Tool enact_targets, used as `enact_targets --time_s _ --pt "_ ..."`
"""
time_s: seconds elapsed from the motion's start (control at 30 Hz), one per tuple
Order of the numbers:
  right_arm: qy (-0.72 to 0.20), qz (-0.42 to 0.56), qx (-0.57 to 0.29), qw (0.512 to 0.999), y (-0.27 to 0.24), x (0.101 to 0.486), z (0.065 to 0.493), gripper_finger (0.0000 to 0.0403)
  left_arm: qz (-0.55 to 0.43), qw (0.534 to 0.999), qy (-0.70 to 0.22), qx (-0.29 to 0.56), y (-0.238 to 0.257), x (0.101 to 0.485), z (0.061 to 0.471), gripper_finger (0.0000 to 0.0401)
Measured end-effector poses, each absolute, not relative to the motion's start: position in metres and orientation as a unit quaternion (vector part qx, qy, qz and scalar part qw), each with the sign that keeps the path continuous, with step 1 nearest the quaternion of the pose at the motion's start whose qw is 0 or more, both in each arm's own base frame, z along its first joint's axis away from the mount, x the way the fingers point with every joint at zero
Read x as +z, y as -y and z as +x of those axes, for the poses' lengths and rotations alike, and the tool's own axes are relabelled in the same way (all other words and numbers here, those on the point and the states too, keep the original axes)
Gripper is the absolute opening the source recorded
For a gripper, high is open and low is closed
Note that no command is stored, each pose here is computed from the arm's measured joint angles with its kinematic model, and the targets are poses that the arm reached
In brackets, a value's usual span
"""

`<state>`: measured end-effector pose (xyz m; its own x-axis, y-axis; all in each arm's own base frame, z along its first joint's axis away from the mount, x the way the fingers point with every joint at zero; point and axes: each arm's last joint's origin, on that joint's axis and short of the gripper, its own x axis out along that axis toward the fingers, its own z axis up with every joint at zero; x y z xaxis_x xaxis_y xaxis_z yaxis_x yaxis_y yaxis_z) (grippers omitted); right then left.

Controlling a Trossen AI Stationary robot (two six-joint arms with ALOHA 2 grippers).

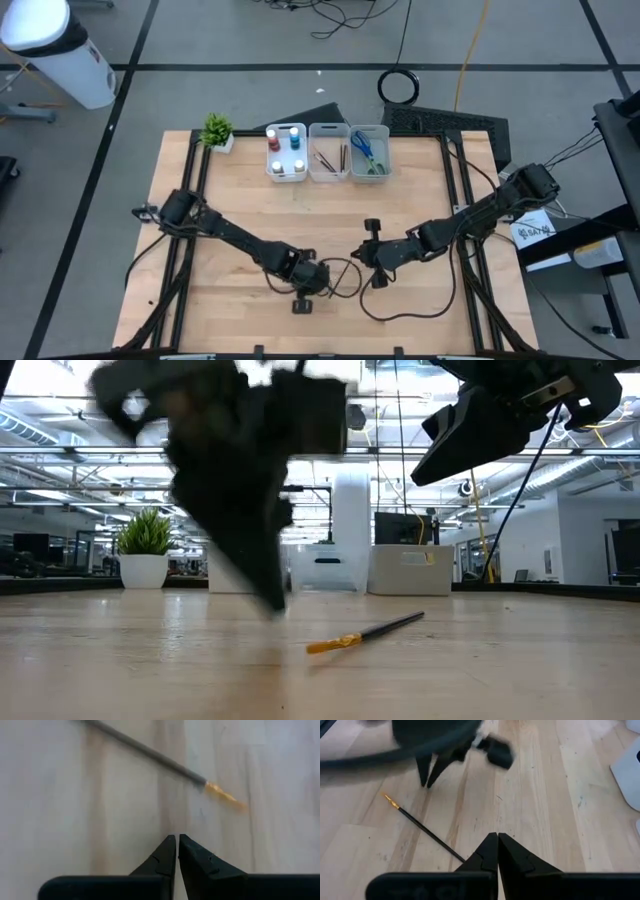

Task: Pick & Place Paint Supplies
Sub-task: Put the golden paint brush into the transparent bin

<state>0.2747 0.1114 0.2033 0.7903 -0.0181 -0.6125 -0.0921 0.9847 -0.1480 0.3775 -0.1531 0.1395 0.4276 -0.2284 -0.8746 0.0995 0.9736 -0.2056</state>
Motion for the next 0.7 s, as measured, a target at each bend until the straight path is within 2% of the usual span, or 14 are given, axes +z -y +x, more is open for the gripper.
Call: enact_targets --time_s 0.17,0.27,0.5,0.7 --pt "-0.322 -0.086 0.019 0.943 -0.110 0.204 0.275 0.0000 -0.071 0.892 -0.425 -0.139 0.169 0.169 0.385 0.0030" --pt "-0.323 -0.086 0.017 0.942 -0.110 0.203 0.275 0.0000 -0.083 0.907 -0.384 -0.154 0.176 0.161 0.395 0.0030" --pt "-0.322 -0.087 0.018 0.942 -0.110 0.204 0.276 0.0000 -0.138 0.890 -0.396 -0.178 0.168 0.134 0.408 0.0030" --pt "-0.323 -0.089 0.019 0.942 -0.110 0.203 0.275 0.0000 -0.150 0.864 -0.468 -0.106 0.150 0.122 0.403 0.0030"
